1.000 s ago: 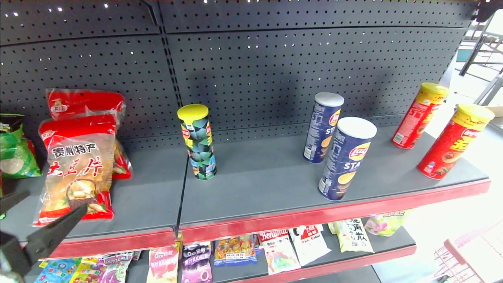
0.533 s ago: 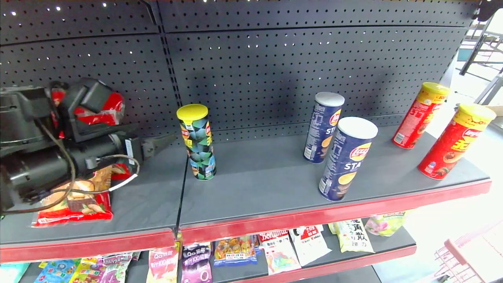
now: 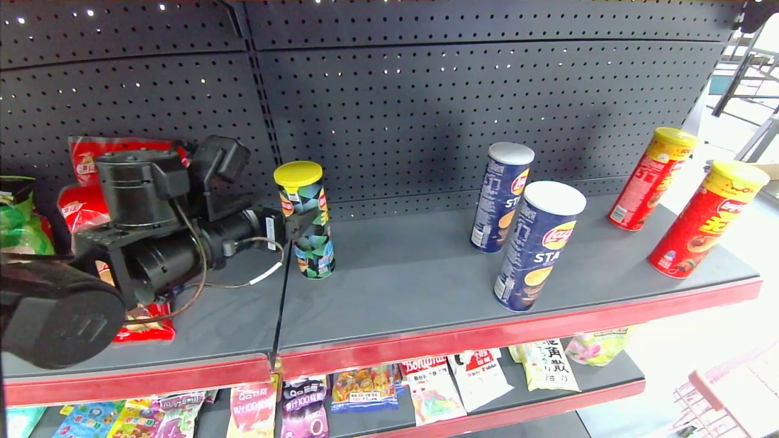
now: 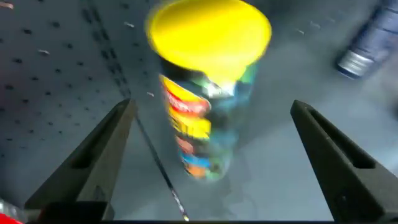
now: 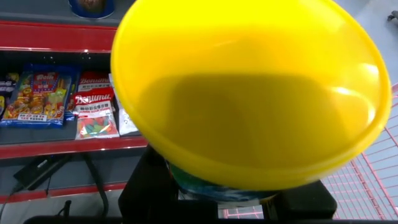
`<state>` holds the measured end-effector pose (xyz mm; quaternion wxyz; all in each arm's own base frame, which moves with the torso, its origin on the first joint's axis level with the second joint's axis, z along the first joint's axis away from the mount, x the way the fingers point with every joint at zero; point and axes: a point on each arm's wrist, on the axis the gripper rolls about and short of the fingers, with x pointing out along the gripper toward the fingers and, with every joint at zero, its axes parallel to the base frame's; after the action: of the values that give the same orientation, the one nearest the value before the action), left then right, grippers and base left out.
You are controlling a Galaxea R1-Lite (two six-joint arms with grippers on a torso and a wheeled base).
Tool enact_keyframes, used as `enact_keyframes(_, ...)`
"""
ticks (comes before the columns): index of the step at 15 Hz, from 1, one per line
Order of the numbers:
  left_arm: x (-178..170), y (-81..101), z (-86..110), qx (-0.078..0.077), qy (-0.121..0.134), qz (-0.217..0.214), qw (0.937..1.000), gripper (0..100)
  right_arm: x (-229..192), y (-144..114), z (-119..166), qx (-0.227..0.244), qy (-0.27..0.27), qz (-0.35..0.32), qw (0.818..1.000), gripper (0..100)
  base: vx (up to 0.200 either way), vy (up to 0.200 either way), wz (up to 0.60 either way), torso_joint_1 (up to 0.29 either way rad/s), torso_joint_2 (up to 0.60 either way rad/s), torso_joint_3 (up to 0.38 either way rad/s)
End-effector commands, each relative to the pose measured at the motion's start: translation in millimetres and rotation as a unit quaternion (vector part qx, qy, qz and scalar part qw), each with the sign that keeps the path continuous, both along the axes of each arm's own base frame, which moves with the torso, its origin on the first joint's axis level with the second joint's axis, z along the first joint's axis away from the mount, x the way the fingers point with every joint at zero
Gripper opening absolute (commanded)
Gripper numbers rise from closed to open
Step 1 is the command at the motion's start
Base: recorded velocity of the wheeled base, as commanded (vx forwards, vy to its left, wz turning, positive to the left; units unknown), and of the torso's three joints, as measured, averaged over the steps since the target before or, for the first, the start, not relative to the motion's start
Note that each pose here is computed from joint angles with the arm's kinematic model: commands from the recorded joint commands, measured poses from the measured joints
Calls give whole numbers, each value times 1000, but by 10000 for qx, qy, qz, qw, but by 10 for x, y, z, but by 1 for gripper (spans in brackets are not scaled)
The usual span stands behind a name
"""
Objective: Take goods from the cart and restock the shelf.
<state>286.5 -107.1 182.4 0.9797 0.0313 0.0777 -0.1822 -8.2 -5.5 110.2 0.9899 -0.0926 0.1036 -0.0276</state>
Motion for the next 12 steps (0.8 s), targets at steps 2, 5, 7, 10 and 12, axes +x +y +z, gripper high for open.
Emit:
enact_keyframes(2,144,-59,-195,79,59,91,9999,100,11,2,5,31,43,-12,10000,0,0,0,0,0,0,0)
enact_keyframes(5,136,-119,-206,83,65,7,9999,100,12,1,1,43,49,-22,10000,0,0,0,0,0,0,0)
enact_keyframes(7,154,-130,-224,104,82,28,9999,100,13,2,5,51,49,-32,10000,0,0,0,0,0,0,0)
enact_keyframes(10,163,-163,-251,149,106,147,9997,100,18,2,6,55,71,-33,10000,0,0,0,0,0,0,0)
enact_keyframes(12,183,-226,-283,178,126,200,9996,100,18,2,6,55,71,-41,10000,0,0,0,0,0,0,0)
